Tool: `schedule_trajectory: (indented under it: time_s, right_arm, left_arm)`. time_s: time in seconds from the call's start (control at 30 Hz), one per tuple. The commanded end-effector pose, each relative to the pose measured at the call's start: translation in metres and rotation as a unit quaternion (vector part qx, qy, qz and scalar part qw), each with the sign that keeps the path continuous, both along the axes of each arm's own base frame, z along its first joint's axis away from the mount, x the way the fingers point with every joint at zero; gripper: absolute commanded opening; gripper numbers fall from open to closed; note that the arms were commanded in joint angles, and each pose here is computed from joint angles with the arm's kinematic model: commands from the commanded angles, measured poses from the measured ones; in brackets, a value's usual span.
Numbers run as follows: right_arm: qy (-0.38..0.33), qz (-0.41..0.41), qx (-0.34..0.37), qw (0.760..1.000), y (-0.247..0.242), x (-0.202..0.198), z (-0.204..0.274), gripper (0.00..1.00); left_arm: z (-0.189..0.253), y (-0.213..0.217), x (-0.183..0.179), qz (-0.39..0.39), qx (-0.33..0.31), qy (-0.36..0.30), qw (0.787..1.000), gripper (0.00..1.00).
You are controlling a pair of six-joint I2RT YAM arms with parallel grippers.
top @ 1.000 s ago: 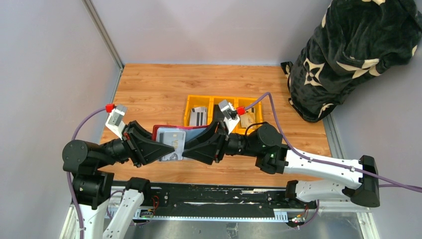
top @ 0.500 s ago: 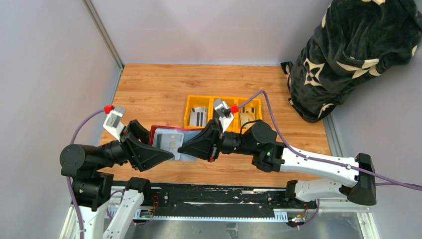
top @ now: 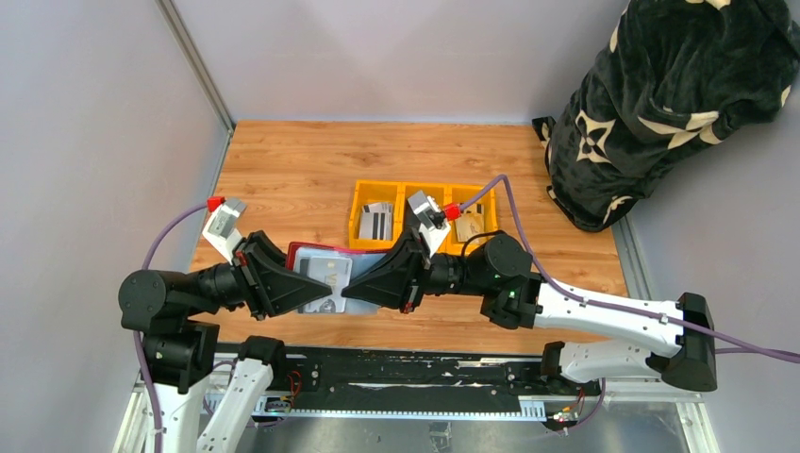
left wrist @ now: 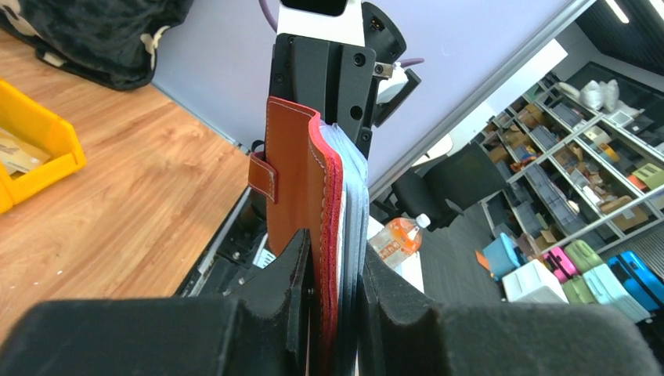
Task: Take the credit cards out of the card holder
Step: Remove the credit card from the card holder.
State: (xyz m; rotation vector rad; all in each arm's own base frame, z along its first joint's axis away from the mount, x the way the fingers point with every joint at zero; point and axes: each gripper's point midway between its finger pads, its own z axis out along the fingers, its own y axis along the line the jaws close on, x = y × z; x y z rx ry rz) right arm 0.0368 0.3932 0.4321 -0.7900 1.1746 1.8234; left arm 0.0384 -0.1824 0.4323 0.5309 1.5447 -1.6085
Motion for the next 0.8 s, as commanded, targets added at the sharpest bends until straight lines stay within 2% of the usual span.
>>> schedule_trajectory:
  time_s: [0.0,0.3,0.4,0.47,0.53,0.63,0.77]
  right_arm:
    - [0.003,-0.034,0.006,0.999,-0.009,0.013,-0.006,0.0]
    - [-0.001,-0.013,0.009,1.0,-0.011,0.005,-0.004,0.01]
    - [0.0,-0.013,0.013,1.0,-0.009,0.006,0.002,0.22]
    - [0.002,-0.015,0.012,1.0,-0.007,0.007,0.005,0.29]
    - [0.003,-0.014,0.014,1.0,-0.004,0.008,0.009,0.32]
    - [0.005,-0.017,0.013,1.0,-0.001,0.011,0.011,0.29]
    - [0.012,-0.024,0.006,1.0,0.002,0.014,0.01,0.11]
  left_arm:
    - [0.01,0.0,-0.017,-0.034,0.0,-0.016,0.999,0.17]
    - [0.01,0.0,-0.015,-0.025,0.003,-0.019,0.999,0.2]
    - [0.008,0.0,-0.012,-0.015,0.005,-0.024,1.0,0.2]
    - [0.005,0.0,-0.009,-0.011,0.008,-0.025,1.0,0.2]
    - [0.004,0.001,-0.007,-0.007,0.009,-0.027,1.0,0.21]
    - [0.002,0.001,-0.007,-0.004,0.013,-0.03,0.999,0.22]
    - [-0.002,0.001,-0.008,-0.002,0.019,-0.043,0.999,0.26]
